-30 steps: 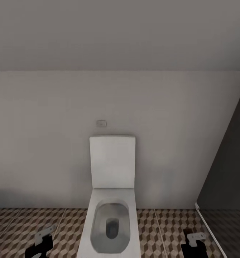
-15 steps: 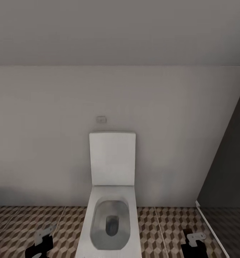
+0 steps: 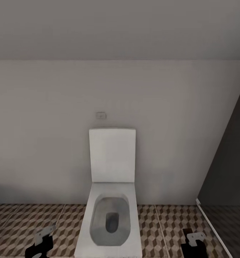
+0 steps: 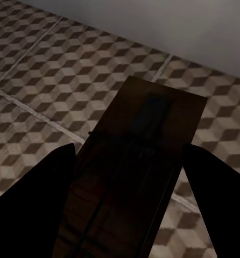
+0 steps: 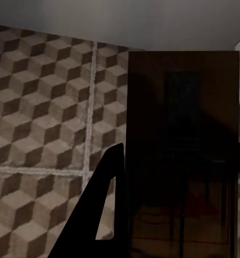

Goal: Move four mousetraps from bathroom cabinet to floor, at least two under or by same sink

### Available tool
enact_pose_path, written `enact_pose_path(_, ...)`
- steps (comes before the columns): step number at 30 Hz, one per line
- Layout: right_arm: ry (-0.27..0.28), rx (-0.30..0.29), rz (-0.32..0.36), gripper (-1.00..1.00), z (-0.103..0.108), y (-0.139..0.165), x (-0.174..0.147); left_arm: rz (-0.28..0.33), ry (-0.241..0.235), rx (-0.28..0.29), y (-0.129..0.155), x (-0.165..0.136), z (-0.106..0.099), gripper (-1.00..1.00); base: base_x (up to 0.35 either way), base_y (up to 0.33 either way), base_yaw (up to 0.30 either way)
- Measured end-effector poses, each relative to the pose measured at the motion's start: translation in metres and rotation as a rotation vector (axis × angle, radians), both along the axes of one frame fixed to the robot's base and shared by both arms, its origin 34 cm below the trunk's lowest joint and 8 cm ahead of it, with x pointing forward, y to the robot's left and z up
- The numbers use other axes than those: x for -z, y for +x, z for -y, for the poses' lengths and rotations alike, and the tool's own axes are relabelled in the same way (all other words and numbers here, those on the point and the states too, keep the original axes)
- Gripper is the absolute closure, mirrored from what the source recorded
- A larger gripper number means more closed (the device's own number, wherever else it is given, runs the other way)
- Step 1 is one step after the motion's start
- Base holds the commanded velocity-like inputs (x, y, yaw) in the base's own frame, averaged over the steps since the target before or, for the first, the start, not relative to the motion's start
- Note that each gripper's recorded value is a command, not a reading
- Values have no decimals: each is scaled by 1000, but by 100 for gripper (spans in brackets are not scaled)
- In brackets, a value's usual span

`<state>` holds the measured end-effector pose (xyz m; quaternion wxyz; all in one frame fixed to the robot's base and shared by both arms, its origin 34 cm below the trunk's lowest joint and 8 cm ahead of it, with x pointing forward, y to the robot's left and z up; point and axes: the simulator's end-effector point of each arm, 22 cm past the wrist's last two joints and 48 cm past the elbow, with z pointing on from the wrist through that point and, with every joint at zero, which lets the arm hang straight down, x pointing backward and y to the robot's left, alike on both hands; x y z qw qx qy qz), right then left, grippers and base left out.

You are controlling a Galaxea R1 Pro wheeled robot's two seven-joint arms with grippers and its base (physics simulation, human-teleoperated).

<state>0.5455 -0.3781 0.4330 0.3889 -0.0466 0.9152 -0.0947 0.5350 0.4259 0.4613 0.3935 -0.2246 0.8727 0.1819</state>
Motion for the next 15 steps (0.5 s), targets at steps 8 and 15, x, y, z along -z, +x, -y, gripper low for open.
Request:
enact_pose_path(8,0,1,2,100,0,-2,16,12,19,-12,-7,16,-8,100,0,0,0)
enact_pose_path(15,0,0,2,100,0,-5,31,39,39,-22,-11,27,-15,100,0,0,0)
